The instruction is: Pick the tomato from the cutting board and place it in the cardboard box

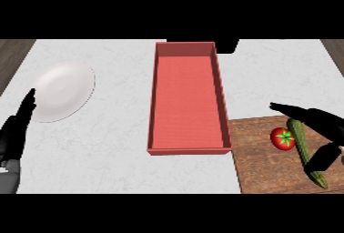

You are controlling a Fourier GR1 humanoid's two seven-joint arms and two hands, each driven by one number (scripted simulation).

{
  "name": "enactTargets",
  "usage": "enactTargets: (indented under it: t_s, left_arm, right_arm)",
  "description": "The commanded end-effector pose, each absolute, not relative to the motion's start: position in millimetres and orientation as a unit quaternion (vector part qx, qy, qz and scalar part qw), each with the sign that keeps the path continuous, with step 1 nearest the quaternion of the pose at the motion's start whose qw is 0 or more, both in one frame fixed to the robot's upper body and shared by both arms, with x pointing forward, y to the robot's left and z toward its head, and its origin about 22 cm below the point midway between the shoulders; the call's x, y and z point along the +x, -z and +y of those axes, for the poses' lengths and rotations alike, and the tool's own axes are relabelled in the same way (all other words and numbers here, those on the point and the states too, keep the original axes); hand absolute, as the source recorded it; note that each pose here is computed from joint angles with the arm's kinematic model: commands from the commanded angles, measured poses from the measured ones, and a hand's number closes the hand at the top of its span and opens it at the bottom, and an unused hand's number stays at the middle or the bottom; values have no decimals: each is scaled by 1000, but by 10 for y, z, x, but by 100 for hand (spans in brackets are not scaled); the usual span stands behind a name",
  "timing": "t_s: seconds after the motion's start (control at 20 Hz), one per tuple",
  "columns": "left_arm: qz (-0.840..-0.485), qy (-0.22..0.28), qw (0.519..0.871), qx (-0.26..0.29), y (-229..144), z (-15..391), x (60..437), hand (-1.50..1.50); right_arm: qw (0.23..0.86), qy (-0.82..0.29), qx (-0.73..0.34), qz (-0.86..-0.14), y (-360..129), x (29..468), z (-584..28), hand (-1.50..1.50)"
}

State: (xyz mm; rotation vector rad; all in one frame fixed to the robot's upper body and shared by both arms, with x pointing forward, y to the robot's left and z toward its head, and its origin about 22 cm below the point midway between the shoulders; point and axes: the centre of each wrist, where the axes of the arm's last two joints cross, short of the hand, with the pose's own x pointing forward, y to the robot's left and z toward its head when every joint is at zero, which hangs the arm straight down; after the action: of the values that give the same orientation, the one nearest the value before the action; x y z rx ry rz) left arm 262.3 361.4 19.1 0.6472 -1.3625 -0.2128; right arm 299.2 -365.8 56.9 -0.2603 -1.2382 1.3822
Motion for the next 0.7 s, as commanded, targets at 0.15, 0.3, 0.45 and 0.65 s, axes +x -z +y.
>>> enactTargets:
  t_s: [0.15,0.3,0.45,0.65]
  left_arm:
    - [-624,103,720,287,28,3434,2686,0]
    - [-618,96,724,291,-98,3564,2657,0]
    - [-620,94,719,299,-292,3843,2608,0]
    - [-615,93,727,290,-192,3590,2817,0]
  right_arm:
    - [588,-608,-110,-522,-593,2975,-3592,-150]
    - [589,-631,-132,-487,-554,2758,-3455,-150]
    - [610,-621,-139,-472,-382,2799,-3256,-150]
    - [613,-624,-142,-464,-219,2896,-3281,-150]
